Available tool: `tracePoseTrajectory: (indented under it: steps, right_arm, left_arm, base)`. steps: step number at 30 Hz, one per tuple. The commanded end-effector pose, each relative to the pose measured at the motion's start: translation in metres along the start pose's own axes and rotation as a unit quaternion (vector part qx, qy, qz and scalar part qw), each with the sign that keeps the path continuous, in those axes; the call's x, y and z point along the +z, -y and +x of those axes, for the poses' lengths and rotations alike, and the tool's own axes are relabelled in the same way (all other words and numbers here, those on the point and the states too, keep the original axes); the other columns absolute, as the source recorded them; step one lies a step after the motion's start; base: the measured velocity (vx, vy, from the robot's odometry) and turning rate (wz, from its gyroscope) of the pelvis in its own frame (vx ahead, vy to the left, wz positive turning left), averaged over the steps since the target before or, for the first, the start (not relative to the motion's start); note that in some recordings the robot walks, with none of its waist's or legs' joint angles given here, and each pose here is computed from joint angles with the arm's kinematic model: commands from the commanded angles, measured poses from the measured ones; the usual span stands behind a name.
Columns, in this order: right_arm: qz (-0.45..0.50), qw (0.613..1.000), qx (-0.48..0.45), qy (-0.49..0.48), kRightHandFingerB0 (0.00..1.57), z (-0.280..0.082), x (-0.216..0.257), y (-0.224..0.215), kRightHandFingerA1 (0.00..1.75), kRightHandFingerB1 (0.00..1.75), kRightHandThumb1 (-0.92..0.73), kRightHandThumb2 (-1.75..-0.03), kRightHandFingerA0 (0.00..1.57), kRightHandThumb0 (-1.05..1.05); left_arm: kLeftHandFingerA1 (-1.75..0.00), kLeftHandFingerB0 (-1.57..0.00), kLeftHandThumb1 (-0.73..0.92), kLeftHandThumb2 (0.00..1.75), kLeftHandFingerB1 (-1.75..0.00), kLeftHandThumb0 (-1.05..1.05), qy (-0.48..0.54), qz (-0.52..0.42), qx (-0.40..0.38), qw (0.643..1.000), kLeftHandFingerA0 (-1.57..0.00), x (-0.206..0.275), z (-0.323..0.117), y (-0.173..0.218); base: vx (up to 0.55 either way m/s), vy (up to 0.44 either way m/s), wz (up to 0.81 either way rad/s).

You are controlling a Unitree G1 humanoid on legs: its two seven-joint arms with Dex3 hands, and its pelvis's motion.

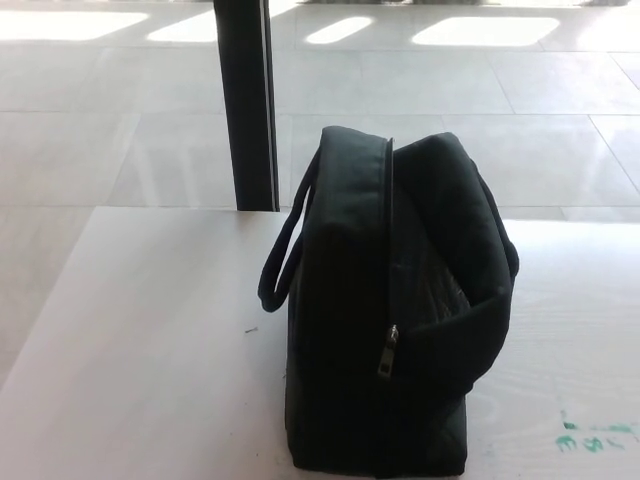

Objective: The robot uses its right hand to pick up the cube kept on the middle of the desk and put it inside the bag next to it

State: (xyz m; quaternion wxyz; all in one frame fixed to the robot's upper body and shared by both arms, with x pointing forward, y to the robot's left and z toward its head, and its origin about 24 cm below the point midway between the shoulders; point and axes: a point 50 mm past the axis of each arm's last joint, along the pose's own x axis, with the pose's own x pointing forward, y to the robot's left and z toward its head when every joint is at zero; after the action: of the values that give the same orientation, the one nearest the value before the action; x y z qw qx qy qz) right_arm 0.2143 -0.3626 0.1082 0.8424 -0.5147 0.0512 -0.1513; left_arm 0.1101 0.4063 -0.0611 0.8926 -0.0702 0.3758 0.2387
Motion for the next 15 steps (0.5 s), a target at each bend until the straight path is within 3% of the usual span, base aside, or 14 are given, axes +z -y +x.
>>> tracePoseTrajectory:
  steps: [1,4,5,6,7,11,13,14,15]
  right_arm:
    - [0.131,0.973,-0.083,-0.171,0.24,-0.051,-0.07,-0.034,0.8,0.5,-0.69,-0.6,0.28,-0.53]
    - [0.19,0.953,-0.093,-0.216,0.27,-0.058,-0.082,-0.04,0.78,0.51,-0.68,-0.59,0.27,-0.5]
    - [0.202,0.946,-0.099,-0.235,0.27,-0.06,-0.088,-0.043,0.7,0.57,-0.53,-0.86,0.32,-0.53]
    - [0.203,0.943,-0.1,-0.242,0.3,-0.059,-0.09,-0.047,0.77,0.54,-0.66,-0.59,0.31,-0.5]
    - [0.203,0.941,-0.098,-0.253,0.29,-0.06,-0.094,-0.05,0.81,0.54,-0.69,-0.6,0.31,-0.51]
    - [0.253,0.909,-0.076,-0.322,0.28,-0.07,-0.109,-0.072,0.73,0.51,-0.72,-0.61,0.35,-0.58]
    - [0.256,0.906,-0.069,-0.33,0.28,-0.073,-0.112,-0.078,0.79,0.51,-0.72,-0.61,0.36,-0.57]
    - [0.257,0.904,-0.068,-0.334,0.29,-0.073,-0.113,-0.08,0.98,0.5,-0.72,-0.61,0.41,-0.57]
    - [0.258,0.902,-0.065,-0.341,0.29,-0.073,-0.114,-0.082,0.98,0.5,-0.72,-0.61,0.41,-0.57]
  left_arm:
    - [-1.58,-0.27,0.55,0.9,-1.49,-1.05,0.021,-0.001,0.012,1.0,-0.36,0.007,-0.004,-0.008]
    - [-1.54,-0.27,0.56,0.9,-1.47,-1.05,0.02,-0.005,0.012,1.0,-0.35,0.006,-0.003,-0.008]
    - [-1.55,-0.28,0.55,0.9,-1.47,-1.05,0.018,0.001,0.012,1.0,-0.36,0.006,-0.003,-0.008]
    - [-1.55,-0.28,0.55,0.9,-1.47,-1.05,0.017,-0.001,0.011,1.0,-0.35,0.005,-0.004,-0.009]
    - [-1.53,-0.36,0.54,0.92,-1.49,-1.05,0.017,0.002,0.011,1.0,-0.37,0.006,-0.004,-0.009]
    - [-1.52,-0.29,0.58,0.92,-1.44,-1.05,0.016,0.001,0.009,1.0,-0.35,0.007,-0.002,-0.006]
    - [-1.52,-0.3,0.55,0.92,-1.45,-1.05,0.016,-0.008,0.009,1.0,-0.36,0.007,-0.002,-0.006]
    - [-1.52,-0.3,0.57,0.9,-1.46,-1.05,0.017,-0.007,0.008,1.0,-0.35,0.007,-0.002,-0.006]
    - [-1.52,-0.3,0.57,0.9,-1.46,-1.05,0.017,-0.005,0.007,1.0,-0.35,0.006,-0.002,-0.005]
  base:
    - [0.0,0.0,0.0]
    - [0.0,0.0,0.0]
    - [0.0,0.0,0.0]
    - [0.0,0.0,0.0]
    - [0.0,0.0,0.0]
    - [0.0,0.0,0.0]
    - [0.0,0.0,0.0]
    - [0.0,0.0,0.0]
    - [0.0,0.0,0.0]
